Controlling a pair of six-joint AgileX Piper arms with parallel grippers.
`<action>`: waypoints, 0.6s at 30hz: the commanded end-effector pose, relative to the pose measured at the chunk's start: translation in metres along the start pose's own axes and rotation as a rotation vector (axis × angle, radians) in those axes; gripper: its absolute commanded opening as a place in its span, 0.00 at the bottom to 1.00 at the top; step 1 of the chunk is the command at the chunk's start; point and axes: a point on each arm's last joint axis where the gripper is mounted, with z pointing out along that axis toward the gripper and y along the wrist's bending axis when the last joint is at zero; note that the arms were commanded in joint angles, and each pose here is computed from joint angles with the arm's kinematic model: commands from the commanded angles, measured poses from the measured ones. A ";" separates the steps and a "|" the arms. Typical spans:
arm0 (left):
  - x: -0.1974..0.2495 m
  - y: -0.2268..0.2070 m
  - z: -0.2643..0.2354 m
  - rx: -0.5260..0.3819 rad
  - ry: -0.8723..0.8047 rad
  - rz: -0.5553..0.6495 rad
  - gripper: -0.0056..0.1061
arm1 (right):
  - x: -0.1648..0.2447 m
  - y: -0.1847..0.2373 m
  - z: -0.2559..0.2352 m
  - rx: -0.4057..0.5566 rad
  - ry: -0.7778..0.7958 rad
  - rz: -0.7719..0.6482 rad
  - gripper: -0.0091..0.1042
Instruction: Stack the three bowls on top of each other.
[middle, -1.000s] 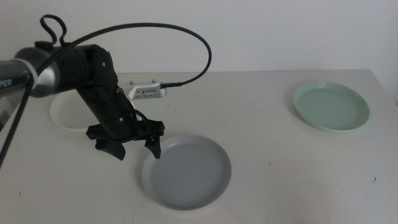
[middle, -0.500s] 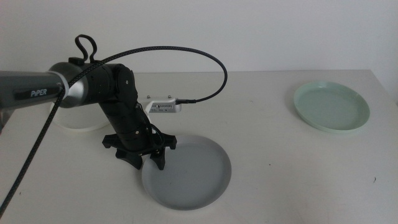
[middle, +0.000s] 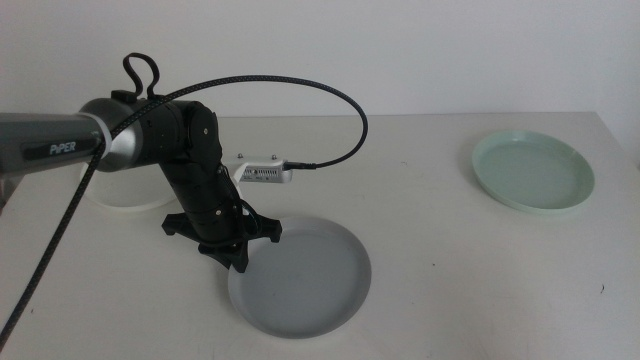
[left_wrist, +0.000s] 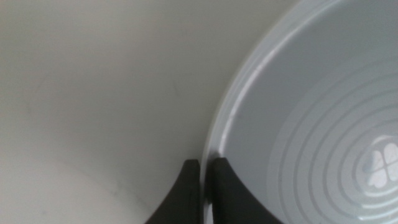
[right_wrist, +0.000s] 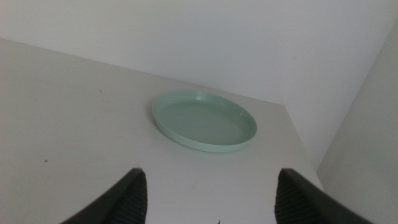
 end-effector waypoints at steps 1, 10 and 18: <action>0.000 -0.004 -0.030 -0.007 -0.058 0.019 0.05 | -0.009 -0.003 -0.003 0.036 -0.097 -0.013 0.54; 0.005 -0.017 -0.087 0.047 -0.200 0.007 0.05 | -0.009 -0.003 -0.003 0.036 -0.097 -0.013 0.54; -0.004 -0.051 -0.114 0.080 -0.261 0.076 0.05 | -0.009 -0.003 -0.003 0.036 -0.097 -0.013 0.54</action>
